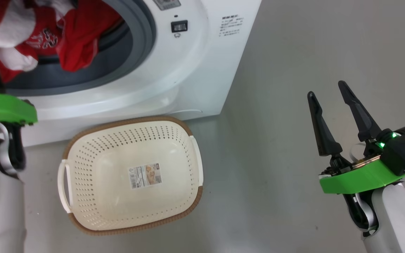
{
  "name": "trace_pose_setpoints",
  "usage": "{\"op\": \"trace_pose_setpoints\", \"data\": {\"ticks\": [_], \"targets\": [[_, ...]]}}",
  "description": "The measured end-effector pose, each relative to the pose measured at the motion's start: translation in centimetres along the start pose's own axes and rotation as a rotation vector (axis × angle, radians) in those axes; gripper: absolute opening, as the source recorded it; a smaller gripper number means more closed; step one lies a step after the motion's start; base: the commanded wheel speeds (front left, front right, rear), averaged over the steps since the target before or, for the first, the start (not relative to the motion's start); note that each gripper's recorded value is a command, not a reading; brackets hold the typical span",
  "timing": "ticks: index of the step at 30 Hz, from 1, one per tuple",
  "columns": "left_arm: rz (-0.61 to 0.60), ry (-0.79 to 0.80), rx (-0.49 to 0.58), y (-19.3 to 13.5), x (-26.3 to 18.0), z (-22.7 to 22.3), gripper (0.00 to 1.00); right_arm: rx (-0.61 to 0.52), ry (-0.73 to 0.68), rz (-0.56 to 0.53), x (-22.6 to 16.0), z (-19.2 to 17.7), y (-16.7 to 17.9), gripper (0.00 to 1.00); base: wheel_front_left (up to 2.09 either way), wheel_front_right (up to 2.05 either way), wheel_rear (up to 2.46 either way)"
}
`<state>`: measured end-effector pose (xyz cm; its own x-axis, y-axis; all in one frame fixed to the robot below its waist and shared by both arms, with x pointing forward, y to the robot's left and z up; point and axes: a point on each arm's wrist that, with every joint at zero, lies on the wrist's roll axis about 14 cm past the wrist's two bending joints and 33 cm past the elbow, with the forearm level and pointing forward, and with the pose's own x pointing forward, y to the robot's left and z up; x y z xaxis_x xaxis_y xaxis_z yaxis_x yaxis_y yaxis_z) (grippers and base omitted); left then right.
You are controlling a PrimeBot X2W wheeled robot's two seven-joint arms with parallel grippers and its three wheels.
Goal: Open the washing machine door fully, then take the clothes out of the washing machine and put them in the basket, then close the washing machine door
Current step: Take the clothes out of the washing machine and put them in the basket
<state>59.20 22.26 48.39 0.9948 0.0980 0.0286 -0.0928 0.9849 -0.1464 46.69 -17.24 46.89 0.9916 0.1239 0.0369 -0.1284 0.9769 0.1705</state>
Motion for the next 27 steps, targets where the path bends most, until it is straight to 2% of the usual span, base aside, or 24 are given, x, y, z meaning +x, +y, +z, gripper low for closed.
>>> {"op": "trace_pose_setpoints", "data": {"ticks": [14,27], "targets": [[-0.022,-0.161,-0.027,-0.7,-6.4,6.0,0.0,0.007,-0.068,0.006,-1.7,3.2,1.0,1.0,0.0,0.0,0.0],[-0.056,-0.18,-0.082,-2.5,-12.6,9.0,0.0,0.018,-0.092,0.017,-3.0,4.3,1.9,1.0,0.0,0.0,0.0]]}}
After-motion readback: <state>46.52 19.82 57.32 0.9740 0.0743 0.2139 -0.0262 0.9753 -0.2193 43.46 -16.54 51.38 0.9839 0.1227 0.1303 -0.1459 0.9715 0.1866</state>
